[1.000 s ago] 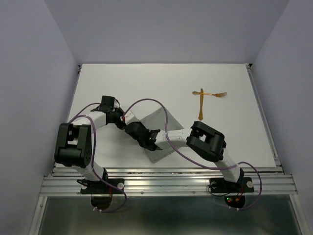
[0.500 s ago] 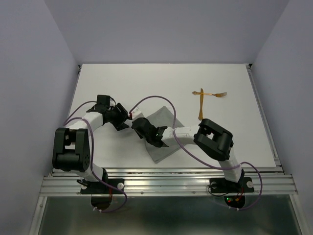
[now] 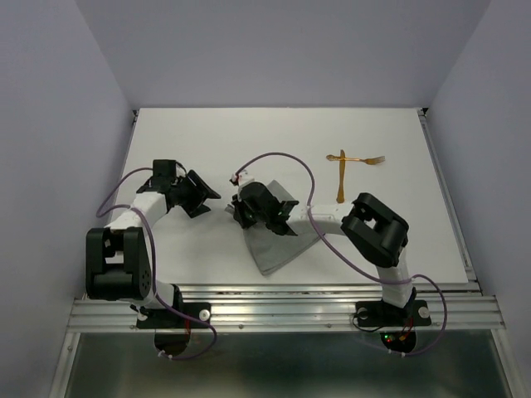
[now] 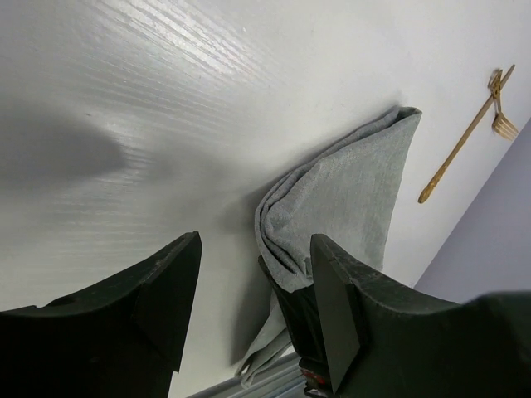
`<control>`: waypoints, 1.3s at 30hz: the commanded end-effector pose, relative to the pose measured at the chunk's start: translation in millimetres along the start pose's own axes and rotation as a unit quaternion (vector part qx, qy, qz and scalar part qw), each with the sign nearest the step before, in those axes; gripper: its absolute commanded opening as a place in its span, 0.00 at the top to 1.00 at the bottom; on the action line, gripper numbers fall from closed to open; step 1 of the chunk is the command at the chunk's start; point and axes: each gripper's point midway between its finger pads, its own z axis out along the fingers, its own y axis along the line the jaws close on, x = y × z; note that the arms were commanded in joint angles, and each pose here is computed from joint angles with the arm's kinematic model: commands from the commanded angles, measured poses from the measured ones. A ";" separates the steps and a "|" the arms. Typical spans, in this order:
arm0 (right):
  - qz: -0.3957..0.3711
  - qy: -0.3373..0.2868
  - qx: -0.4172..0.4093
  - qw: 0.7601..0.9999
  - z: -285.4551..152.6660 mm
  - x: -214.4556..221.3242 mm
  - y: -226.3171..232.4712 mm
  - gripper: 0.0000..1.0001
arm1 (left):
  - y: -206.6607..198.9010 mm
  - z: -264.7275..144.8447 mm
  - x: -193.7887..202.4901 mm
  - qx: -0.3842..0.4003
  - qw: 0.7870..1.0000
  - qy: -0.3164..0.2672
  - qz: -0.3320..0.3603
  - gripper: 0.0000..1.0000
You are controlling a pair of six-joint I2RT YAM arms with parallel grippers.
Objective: Fold the napkin into a case and place the utensils inside
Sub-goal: Fold the lower triangle-folded napkin at the center of the board.
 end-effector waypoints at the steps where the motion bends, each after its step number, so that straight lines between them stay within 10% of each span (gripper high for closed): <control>1: 0.069 -0.002 -0.103 0.992 -14.4 -28.9 21.8 0.99 | -7.7 -12.1 -2.4 0.015 0.999 -0.018 0.027 0.34; 22: 0.233 0.151 -0.320 0.906 -27.6 -8.3 34.7 0.99 | -13.6 -15.9 20.6 0.041 0.992 0.010 0.122 0.56; 39: 0.311 0.196 -0.309 0.877 -18.0 7.8 14.7 0.99 | -27.1 -5.3 50.2 0.058 0.985 0.055 0.152 0.65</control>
